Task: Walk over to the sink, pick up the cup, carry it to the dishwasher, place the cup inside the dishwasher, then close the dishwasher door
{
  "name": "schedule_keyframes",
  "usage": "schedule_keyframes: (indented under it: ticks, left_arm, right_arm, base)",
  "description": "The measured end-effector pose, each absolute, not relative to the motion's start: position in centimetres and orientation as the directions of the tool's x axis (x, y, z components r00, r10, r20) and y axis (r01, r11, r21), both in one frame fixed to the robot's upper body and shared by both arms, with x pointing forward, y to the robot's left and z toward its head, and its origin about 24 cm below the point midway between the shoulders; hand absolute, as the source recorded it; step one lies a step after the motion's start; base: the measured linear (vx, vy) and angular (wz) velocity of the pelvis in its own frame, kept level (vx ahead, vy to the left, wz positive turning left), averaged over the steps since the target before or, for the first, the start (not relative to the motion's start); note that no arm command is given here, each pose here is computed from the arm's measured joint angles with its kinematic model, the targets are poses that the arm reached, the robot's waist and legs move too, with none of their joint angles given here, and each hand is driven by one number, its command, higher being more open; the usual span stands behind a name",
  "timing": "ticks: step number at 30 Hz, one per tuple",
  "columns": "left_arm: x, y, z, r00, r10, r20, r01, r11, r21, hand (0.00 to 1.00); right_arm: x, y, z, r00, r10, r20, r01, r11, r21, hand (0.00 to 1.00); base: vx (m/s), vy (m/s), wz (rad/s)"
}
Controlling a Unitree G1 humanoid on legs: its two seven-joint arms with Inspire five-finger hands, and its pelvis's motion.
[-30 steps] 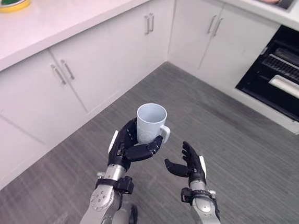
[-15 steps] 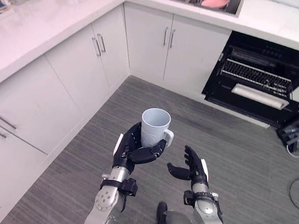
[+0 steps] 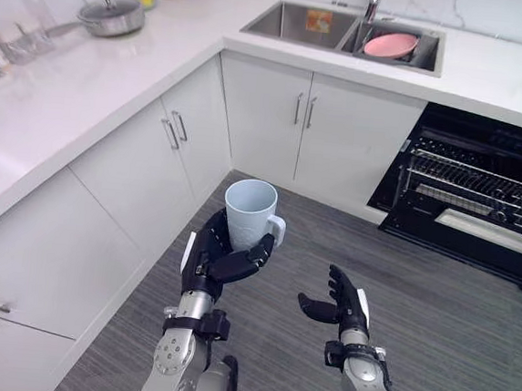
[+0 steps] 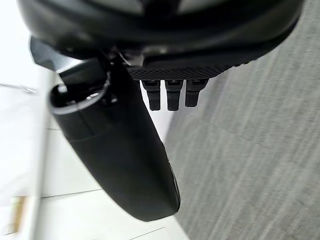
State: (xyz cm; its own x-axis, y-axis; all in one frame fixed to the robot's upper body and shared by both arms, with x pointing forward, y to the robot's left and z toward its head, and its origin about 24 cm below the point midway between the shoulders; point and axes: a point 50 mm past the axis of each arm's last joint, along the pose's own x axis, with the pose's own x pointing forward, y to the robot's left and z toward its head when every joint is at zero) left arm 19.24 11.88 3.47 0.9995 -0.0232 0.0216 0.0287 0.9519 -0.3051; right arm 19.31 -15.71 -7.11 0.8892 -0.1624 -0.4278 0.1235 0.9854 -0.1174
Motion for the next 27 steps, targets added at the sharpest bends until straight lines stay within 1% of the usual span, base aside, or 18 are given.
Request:
schedule_keyframes:
  ticks: [3, 9, 13, 14, 16, 18, 19, 20, 22, 27]
  left_arm:
    - [18.9, 12.3, 3.1, 0.999, -0.033, 0.0, 0.032, 0.962, -0.272, 0.3]
    - [19.0, 11.5, 4.3, 0.997, -0.061, 0.053, 0.074, 0.955, -0.289, 0.3]
    - [19.2, 11.2, 3.9, 0.997, -0.06, 0.04, 0.069, 0.952, -0.297, 0.3]
    - [19.3, 11.0, 3.4, 0.999, -0.045, 0.019, 0.048, 0.948, -0.315, 0.3]
    - [19.4, 11.0, 3.2, 1.0, -0.023, 0.007, 0.024, 0.949, -0.315, 0.3]
    - [19.3, 11.4, 3.1, 1.0, 0.003, -0.001, -0.003, 0.946, -0.323, 0.3]
    - [19.2, 11.4, 3.3, 1.0, 0.008, 0.01, -0.004, 0.945, -0.327, 0.3]
    - [19.0, 11.5, 3.7, 1.0, 0.013, 0.026, -0.003, 0.943, -0.334, 0.3]
    - [18.8, 11.6, 4.1, 0.999, 0.023, 0.042, -0.008, 0.94, -0.341, 0.3]
    - [18.0, 12.6, 3.4, 0.997, 0.075, 0.002, -0.07, 0.939, -0.338, 0.3]
  right_arm:
    - [19.2, -14.6, -7.2, 0.889, -0.139, -0.435, 0.114, 0.99, -0.083, 0.9]
    - [20.3, -13.2, -5.2, 0.93, -0.102, -0.354, 0.1, 0.995, -0.025, 0.9]
    - [20.4, -13.7, -4.8, 0.937, -0.107, -0.333, 0.095, 0.994, -0.053, 0.9]
    - [20.4, -14.4, -4.4, 0.943, -0.119, -0.311, 0.101, 0.992, -0.073, 0.9]
    - [19.9, -14.6, -3.8, 0.948, -0.13, -0.289, 0.115, 0.991, -0.068, 0.9]
    - [19.1, -14.7, -2.7, 0.958, -0.141, -0.249, 0.132, 0.99, -0.054, 0.9]
    - [19.0, -14.7, -1.5, 0.969, -0.154, -0.193, 0.149, 0.988, -0.042, 0.9]
    - [19.3, -14.7, -0.3, 0.978, -0.16, -0.131, 0.157, 0.987, -0.029, 0.9]
    - [19.7, -14.6, 0.8, 0.985, -0.159, -0.068, 0.158, 0.987, -0.013, 0.9]
    - [20.0, -14.7, 1.2, 0.983, -0.175, -0.054, 0.175, 0.984, 0.0, 0.9]
  base:
    - [0.35, 0.149, -0.36]
    - [0.35, 0.006, -0.31]
    - [0.57, -0.076, 0.08]
    - [0.54, -0.077, -0.09]
    - [0.57, -0.134, -0.02]
    - [0.52, -0.083, 0.01]
    - [0.3, -0.003, -0.16]
    - [0.34, 0.023, -0.26]
    - [0.31, 0.08, -0.4]
    - [0.29, 0.21, -0.45]
